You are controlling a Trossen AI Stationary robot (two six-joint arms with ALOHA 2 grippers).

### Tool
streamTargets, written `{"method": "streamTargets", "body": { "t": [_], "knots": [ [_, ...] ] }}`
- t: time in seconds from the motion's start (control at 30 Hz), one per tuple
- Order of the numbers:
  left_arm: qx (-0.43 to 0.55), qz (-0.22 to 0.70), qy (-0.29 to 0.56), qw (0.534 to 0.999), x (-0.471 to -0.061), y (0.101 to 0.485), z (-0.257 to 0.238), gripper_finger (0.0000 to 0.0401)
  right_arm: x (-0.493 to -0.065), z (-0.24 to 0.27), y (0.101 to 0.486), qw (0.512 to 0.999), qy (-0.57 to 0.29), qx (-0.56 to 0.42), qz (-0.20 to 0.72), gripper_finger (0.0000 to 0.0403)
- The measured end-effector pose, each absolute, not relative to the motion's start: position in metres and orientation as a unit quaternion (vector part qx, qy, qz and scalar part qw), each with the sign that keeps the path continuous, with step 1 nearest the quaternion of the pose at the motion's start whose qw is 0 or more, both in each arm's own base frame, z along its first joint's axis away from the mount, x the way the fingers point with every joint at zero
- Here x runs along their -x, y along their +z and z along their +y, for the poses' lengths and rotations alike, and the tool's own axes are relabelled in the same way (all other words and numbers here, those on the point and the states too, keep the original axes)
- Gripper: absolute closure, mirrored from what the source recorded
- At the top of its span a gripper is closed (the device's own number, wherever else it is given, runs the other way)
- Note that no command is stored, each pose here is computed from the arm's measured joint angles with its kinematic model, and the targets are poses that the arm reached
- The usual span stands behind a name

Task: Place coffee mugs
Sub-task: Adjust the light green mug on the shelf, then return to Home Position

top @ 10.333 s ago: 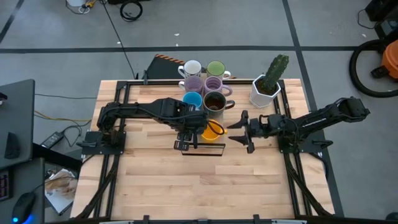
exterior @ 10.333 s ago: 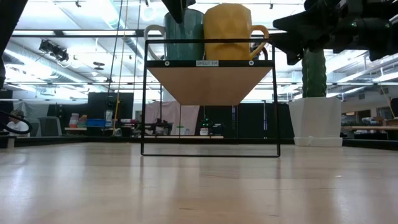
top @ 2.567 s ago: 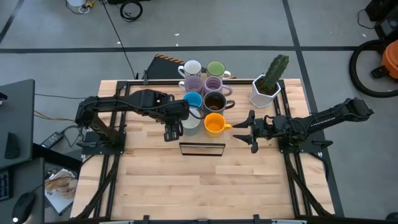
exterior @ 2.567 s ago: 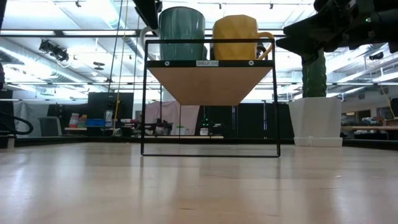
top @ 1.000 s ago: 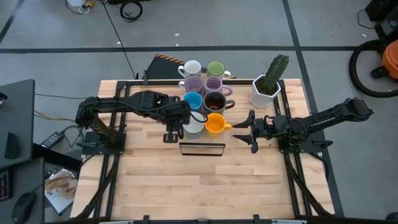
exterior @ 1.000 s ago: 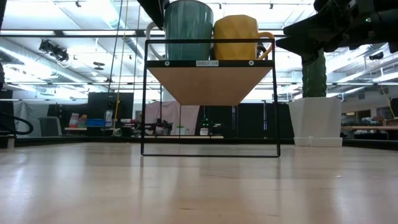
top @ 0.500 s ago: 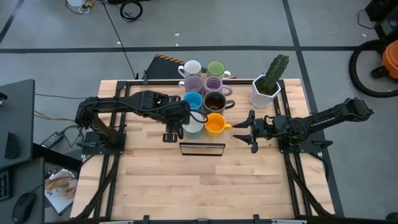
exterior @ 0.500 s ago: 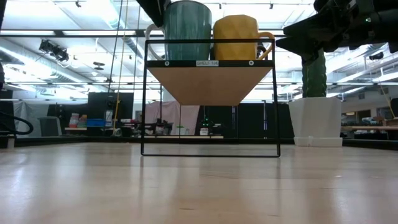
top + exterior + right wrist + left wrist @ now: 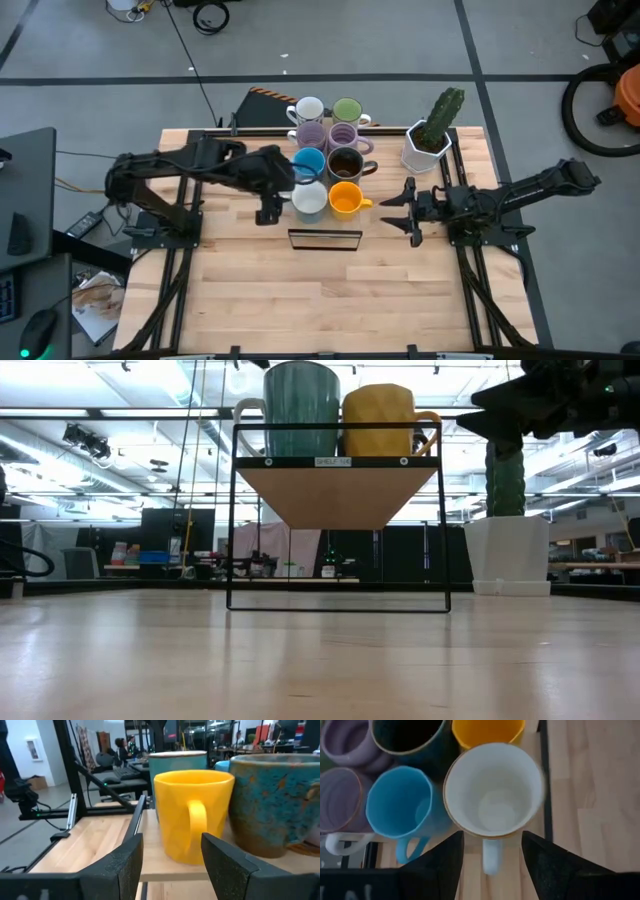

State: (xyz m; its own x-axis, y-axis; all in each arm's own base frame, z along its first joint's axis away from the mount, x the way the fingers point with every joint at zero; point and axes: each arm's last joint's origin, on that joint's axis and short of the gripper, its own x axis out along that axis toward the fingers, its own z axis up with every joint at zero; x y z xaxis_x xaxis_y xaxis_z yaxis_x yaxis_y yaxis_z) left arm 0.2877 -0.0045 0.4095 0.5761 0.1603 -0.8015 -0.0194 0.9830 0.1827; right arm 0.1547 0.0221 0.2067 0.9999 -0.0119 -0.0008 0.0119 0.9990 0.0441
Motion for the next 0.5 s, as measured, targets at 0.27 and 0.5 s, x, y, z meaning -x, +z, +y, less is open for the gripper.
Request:
{"method": "streamTargets", "body": {
  "t": [0.27,0.5],
  "knots": [
    [-0.075,0.426,0.054,0.900,-0.280,0.420,-0.014,0.0196,-0.139,0.019,0.206,0.999,-0.006,-0.029,-0.036,0.0197],
    [-0.080,0.418,0.044,0.904,-0.279,0.421,-0.021,0.0196,-0.127,0.017,0.204,0.999,-0.002,-0.027,-0.022,0.0197]
  ]
}}
